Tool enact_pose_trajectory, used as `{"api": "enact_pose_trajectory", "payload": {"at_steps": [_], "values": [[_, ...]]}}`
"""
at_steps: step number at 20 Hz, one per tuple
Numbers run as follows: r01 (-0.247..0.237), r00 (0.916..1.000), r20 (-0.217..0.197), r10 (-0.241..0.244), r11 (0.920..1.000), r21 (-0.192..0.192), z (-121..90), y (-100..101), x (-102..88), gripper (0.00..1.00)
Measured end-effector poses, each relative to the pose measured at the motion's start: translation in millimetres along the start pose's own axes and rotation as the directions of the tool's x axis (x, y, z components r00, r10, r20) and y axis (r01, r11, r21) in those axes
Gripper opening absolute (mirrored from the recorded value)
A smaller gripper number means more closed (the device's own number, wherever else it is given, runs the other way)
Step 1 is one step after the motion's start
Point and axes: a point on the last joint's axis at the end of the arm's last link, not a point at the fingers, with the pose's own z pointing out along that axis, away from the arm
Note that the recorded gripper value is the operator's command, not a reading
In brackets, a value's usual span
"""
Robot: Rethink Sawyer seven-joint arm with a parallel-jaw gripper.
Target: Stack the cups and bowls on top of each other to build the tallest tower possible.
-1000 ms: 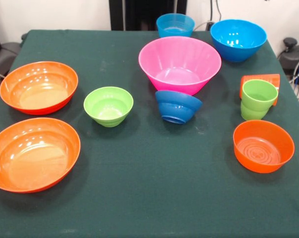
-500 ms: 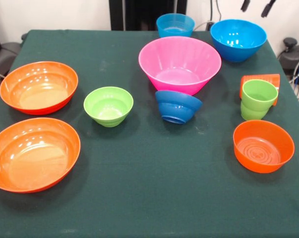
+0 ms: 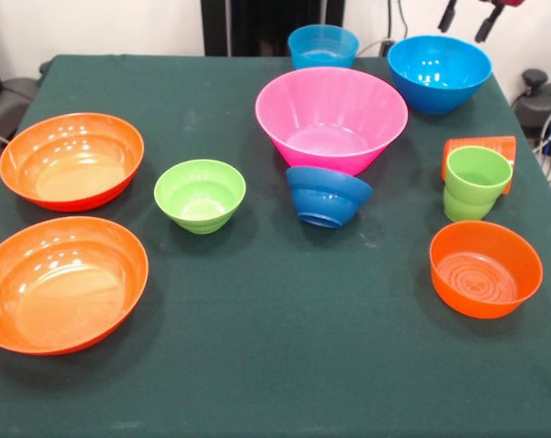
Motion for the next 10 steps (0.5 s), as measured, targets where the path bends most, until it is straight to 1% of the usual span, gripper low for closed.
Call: {"api": "enact_pose_trajectory", "payload": {"at_steps": [10], "values": [[0.026,0.999,0.037,-0.026,0.9996,-0.007,6.0,6.5,5.7,1.0]]}}
